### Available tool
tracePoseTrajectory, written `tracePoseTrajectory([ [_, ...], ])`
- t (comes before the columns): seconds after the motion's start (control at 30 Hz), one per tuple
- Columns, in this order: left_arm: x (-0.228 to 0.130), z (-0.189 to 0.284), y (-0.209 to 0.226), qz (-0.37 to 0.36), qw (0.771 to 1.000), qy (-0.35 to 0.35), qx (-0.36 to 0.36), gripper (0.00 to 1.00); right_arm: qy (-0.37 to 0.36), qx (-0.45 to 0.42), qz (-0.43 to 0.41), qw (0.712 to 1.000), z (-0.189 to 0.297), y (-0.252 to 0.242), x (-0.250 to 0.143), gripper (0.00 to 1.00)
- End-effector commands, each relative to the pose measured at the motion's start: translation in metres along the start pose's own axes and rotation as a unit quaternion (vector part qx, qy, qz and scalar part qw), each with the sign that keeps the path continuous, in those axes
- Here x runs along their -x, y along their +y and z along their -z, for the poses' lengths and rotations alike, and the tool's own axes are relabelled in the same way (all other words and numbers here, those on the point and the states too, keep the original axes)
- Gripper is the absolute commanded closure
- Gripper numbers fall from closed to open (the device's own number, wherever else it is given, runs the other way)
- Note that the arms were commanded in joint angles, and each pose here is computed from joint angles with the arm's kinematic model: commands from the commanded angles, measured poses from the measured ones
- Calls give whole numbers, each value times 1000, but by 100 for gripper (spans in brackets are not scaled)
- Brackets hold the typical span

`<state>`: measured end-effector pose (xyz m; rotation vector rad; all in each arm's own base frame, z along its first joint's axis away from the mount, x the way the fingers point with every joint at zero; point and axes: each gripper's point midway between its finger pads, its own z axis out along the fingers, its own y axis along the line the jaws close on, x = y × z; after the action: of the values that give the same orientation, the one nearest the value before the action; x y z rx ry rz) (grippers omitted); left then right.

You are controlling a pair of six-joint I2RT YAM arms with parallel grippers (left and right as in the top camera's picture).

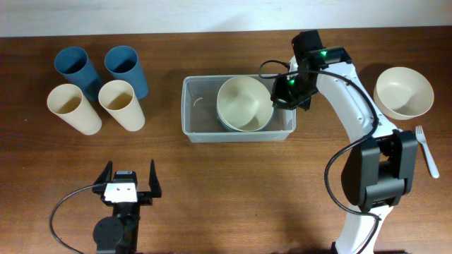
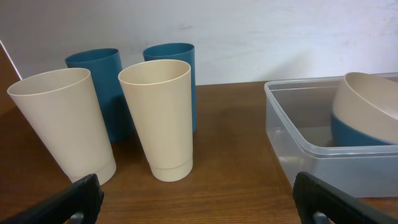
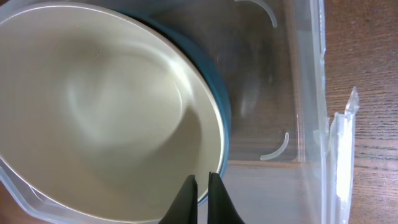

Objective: Pack container
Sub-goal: 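Lower the cream bowl into the blue bowl and release it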

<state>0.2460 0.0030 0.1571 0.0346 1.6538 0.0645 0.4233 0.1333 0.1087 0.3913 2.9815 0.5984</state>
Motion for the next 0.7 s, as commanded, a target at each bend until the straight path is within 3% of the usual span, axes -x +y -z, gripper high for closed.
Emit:
tracePoseTrajectory([
  [0.0, -1, 0, -2, -6, 1000, -1, -6, 0, 6, 19, 13, 1000, 3, 11, -1, 91],
  [0.1, -1, 0, -2, -6, 1000, -1, -6, 0, 10, 76, 64, 995, 18, 40, -2, 71],
  [0.17, -1, 0, -2, -6, 1000, -1, -6, 0, 8, 91, 101, 991, 26, 57, -5, 42],
  [0.27, -1, 0, -2, -6, 1000, -1, -6, 1, 5, 92, 171, 981, 32, 80, -16, 20],
  [0.43, -1, 0, -2, -6, 1000, -1, -6, 0, -19, 13, 264, 964, 18, 91, -27, 5],
  [0.5, -1, 0, -2, -6, 1000, -1, -6, 0, -21, -13, 319, 947, 11, 97, -35, 3],
  [0.67, -1, 0, -2, -6, 1000, -1, -6, 0, -28, -55, 367, 928, -2, 110, -50, 0],
])
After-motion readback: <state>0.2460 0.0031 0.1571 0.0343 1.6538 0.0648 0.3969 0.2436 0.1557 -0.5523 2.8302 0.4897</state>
